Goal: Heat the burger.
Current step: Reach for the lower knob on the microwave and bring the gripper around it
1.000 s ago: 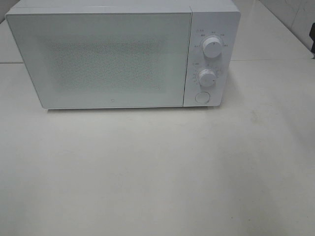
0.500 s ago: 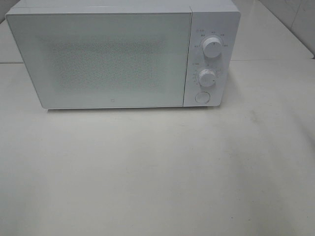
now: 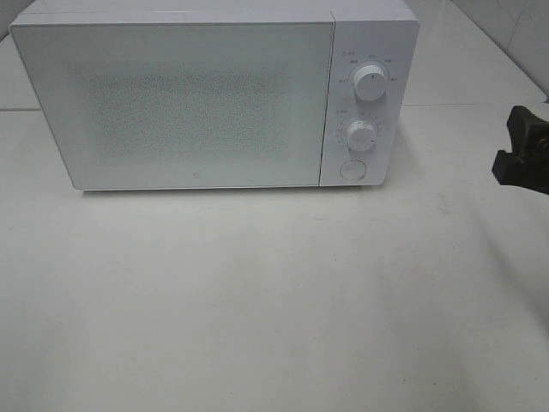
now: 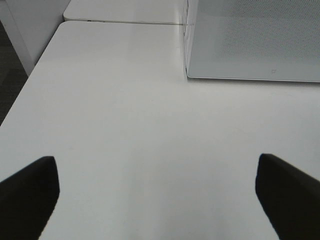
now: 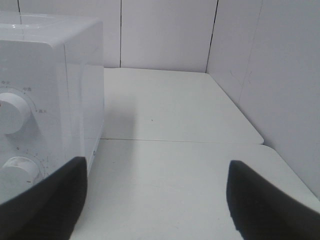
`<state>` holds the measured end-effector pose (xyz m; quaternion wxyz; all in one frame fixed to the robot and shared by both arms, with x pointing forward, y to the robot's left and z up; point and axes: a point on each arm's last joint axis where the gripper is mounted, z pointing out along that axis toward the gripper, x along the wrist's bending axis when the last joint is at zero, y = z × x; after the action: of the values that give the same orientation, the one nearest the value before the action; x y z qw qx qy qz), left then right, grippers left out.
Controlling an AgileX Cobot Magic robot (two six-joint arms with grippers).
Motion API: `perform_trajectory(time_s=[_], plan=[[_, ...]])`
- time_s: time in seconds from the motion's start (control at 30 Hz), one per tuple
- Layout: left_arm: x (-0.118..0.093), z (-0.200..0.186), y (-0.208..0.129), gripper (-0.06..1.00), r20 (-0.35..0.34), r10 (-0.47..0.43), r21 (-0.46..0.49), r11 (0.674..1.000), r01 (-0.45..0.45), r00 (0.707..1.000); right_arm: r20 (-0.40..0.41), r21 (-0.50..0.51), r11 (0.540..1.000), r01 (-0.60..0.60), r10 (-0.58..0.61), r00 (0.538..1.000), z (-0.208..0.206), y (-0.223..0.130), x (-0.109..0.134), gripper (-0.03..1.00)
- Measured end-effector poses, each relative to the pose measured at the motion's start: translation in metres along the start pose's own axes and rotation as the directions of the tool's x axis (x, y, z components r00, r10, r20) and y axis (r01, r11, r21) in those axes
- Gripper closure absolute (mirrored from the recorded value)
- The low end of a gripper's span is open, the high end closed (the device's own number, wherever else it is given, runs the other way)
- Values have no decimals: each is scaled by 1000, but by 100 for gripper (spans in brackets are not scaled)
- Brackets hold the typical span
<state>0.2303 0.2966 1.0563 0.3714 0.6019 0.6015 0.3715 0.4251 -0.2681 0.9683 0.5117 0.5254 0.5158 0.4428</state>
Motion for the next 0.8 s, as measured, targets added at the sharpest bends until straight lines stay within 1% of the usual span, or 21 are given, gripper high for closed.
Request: perform_trajectory(time_s=[0.13,0.17,0.2,0.23,0.3,0.33,0.4,0.43,0.47,0.5,0.53,0.57,0.63,0.67,0.7,0.8], plan=[[0,0,0,-5,0,0,0,1000,0,1000,20,9,1000,0,-1,1000,0,-6,9,20],[0,0,0,-5,0,0,0,1000,0,1000,19,35,999,12,-13,1000,-1,-11,16,19],[0,0,0,-5,0,0,0,1000,0,1000,19,35,999,12,-13,1000,-1,-11,16,19],[0,0,0,-5,0,0,0,1000,0,1000,18,64,998,23,-24,1000,0,-15,25,18],[0,0,0,-5,0,0,0,1000,0,1000,15,72,997,27,-29,999,1,-16,30,18],[0,0,0,-5,0,0,0,1000,0,1000,2,93,995,43,-43,999,3,-19,42,18],[0,0,0,-5,0,0,0,1000,0,1000,3,103,994,44,-44,999,4,-20,46,18],[0,0,0,-5,0,0,0,1000,0,1000,-5,122,991,54,-54,999,6,-23,58,18],[0,0,0,-5,0,0,0,1000,0,1000,-5,122,991,54,-54,999,6,-23,58,18],[0,0,0,-5,0,0,0,1000,0,1000,-5,137,989,53,-53,999,8,-25,68,18],[0,0,0,-5,0,0,0,1000,0,1000,-6,142,988,53,-52,999,10,-26,73,18],[0,0,0,-5,0,0,0,1000,0,1000,-6,142,988,53,-52,999,10,-26,73,18],[0,0,0,-5,0,0,0,1000,0,1000,-15,151,987,63,-61,998,15,-29,86,19],[0,0,0,-5,0,0,0,1000,0,1000,-15,151,987,63,-61,998,15,-29,86,19],[0,0,0,-5,0,0,0,1000,0,1000,-23,155,985,75,-72,997,18,-31,92,20],[0,0,0,-5,0,0,0,1000,0,1000,-28,156,985,78,-75,997,22,-32,99,20]])
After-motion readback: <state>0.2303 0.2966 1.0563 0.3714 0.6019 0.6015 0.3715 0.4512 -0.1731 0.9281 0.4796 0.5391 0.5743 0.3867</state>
